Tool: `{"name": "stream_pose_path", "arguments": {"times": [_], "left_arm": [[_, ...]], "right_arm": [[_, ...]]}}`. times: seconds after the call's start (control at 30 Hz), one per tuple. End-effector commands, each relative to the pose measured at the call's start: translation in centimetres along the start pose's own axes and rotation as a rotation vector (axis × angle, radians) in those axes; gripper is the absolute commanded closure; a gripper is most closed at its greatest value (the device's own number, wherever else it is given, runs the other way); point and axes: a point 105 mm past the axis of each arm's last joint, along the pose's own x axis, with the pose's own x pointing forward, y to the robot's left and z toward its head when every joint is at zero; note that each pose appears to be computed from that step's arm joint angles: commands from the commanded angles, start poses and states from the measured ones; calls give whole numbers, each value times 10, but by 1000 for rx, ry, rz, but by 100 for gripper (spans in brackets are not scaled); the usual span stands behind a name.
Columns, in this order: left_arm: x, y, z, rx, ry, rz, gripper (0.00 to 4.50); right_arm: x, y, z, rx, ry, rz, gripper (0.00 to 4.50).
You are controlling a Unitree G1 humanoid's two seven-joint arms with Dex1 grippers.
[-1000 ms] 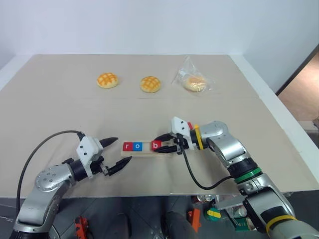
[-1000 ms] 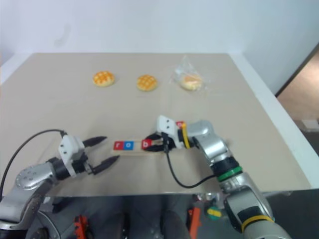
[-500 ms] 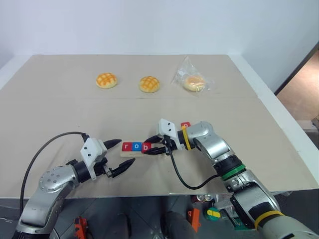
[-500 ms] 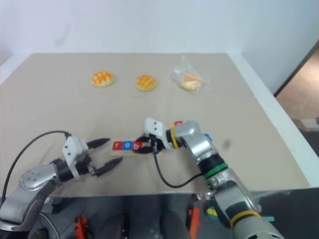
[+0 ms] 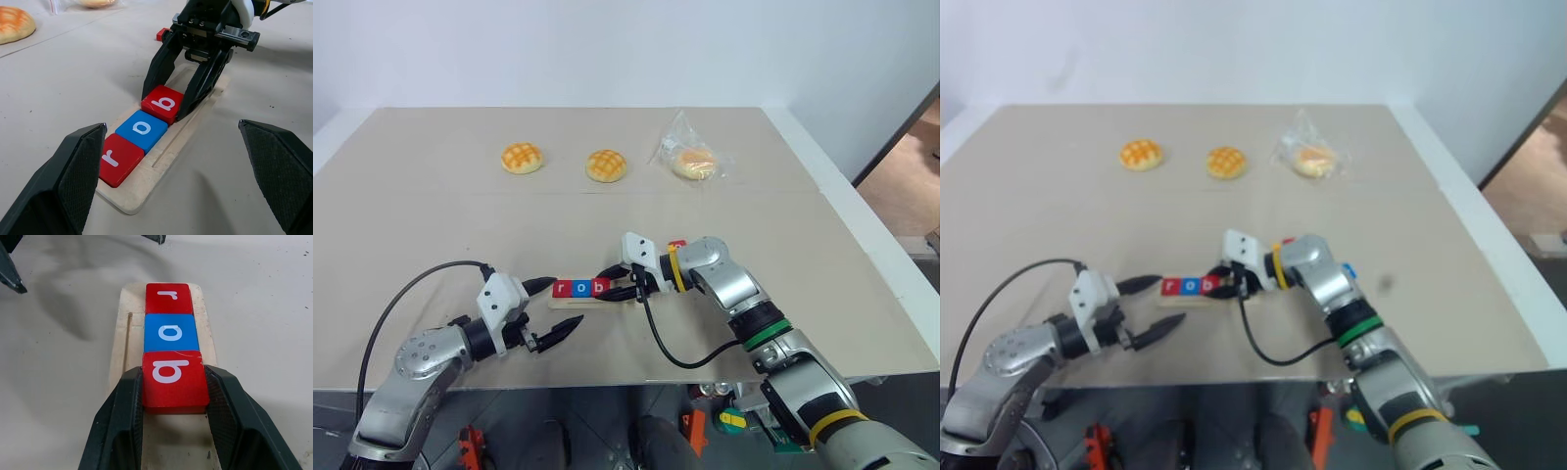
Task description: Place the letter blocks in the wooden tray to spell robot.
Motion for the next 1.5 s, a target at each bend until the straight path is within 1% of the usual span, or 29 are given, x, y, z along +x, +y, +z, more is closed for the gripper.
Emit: {"name": "stream_pose_path", "arguments": {"times": [0.03, 0.17, 0.27, 0.3, 0.37, 0.43, 0.47, 0.53, 0.57, 0.67, 0.73, 0.87, 0.93, 0.97, 1.0, 1.03, 1.17, 1.23, 1.27, 1.33, 1.37, 1.4, 1.5], "left_arm": [[0, -2, 10, 42, -15, -5, 0], [-1, -3, 8, 43, -4, -15, 0], [0, -4, 8, 43, -3, -19, 0], [0, -4, 8, 45, -3, -21, 0], [0, -3, 8, 46, -2, -22, 0], [0, -2, 8, 48, -1, -24, 0], [1, -2, 8, 49, -1, -24, 0], [1, -1, 8, 52, -1, -25, 0], [1, -1, 8, 52, -2, -25, 0], [1, -1, 8, 56, -1, -30, 0], [1, -3, 10, 68, -5, -45, 0], [2, -6, 20, 51, -43, -84, 0], [2, -8, 22, 40, -47, -114, 0], [1, -7, 22, 35, -43, -116, 0], [0, -6, 21, 31, -39, -115, 0], [0, -5, 20, 28, -35, -111, 0], [-2, -4, 14, 17, -19, -95, 0], [-2, -4, 13, 16, -16, -89, 0], [-2, -4, 13, 16, -16, -88, 0], [-2, -3, 13, 18, -14, -87, 0], [-2, -3, 13, 20, -12, -86, 0], [-2, -2, 13, 22, -12, -84, 0], [-2, 0, 14, 25, -13, -80, 0]], "right_arm": [[-1, -5, 9, -17, -30, -19, 277], [-4, -10, 20, -20, -64, -42, 277], [-5, -10, 22, -21, -72, -42, 277], [-5, -9, 22, -21, -72, -41, 226], [-4, -9, 21, -19, -71, -40, 191], [-4, -8, 20, -16, -69, -40, 114], [-4, -8, 19, -17, -67, -41, 100], [-5, -8, 19, -15, -69, -42, 27], [-6, -9, 20, -19, -73, -47, 2], [-9, -11, 29, -22, -103, -64, 2], [-14, -15, 40, -14, -143, -94, 2], [-31, -24, 58, 68, -255, -209, 2], [-37, -26, 60, 104, -285, -260, 2], [-39, -24, 50, 136, -275, -314, 2], [-41, -22, 43, 159, -265, -352, 53], [-41, -19, 36, 181, -253, -388, 80], [-31, -10, 21, 236, -221, -478, 214], [-29, -9, 18, 245, -211, -519, 285], [-29, -9, 17, 250, -209, -537, 328], [-29, -11, 16, 256, -207, -565, 388], [-29, -12, 15, 253, -202, -570, 428], [-28, -11, 15, 251, -201, -570, 448], [-23, -6, 16, 235, -193, -555, 448]]}}
